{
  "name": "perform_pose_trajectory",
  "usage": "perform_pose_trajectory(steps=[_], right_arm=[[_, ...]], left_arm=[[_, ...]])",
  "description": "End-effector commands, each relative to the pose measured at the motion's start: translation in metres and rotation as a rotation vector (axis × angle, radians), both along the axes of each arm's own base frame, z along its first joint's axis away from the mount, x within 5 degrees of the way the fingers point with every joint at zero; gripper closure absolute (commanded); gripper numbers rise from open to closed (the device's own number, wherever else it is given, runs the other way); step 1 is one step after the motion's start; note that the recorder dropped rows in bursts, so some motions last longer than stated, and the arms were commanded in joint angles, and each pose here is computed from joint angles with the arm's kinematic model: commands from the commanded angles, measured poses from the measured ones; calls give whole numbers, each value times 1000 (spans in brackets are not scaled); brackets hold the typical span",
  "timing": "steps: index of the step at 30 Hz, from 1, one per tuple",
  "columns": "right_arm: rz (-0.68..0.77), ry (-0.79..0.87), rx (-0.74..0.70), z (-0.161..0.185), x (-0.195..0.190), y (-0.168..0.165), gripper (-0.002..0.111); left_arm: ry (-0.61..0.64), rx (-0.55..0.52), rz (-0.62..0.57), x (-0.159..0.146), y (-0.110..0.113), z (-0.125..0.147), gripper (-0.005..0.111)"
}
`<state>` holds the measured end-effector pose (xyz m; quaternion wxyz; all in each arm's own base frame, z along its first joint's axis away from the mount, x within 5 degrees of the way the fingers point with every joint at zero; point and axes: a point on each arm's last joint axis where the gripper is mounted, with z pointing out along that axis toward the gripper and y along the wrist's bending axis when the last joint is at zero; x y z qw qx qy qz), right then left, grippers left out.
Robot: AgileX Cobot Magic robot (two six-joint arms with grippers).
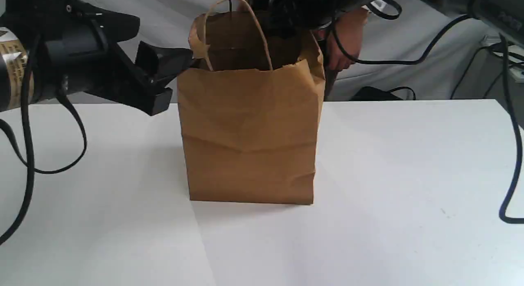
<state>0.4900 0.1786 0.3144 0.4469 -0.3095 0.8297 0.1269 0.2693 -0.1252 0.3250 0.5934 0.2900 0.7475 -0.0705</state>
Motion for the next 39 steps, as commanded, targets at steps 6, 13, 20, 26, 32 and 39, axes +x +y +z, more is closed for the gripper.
perform_pose_trajectory(steps=[6, 13, 20, 26, 32, 39], right_arm=[[52, -57, -38, 33, -17, -5, 51], [91, 18, -158, 34, -29, -12, 51], [39, 0, -149, 54, -38, -18, 51], [20, -39, -116, 82, -54, -23, 51], [-23, -18, -168, 101, -75, -36, 51], [-152, 2, -128, 94, -94, -74, 55]], left_arm=[[-19, 29, 37, -4, 5, 3, 37], [-24, 34, 58, -9, 9, 4, 37], [-10, 30, 69, -14, 12, 0, 37], [-27, -20, 103, -32, 23, 8, 37], [-69, -130, 113, -73, 40, 18, 37], [-157, -306, 118, -133, 66, 25, 37]])
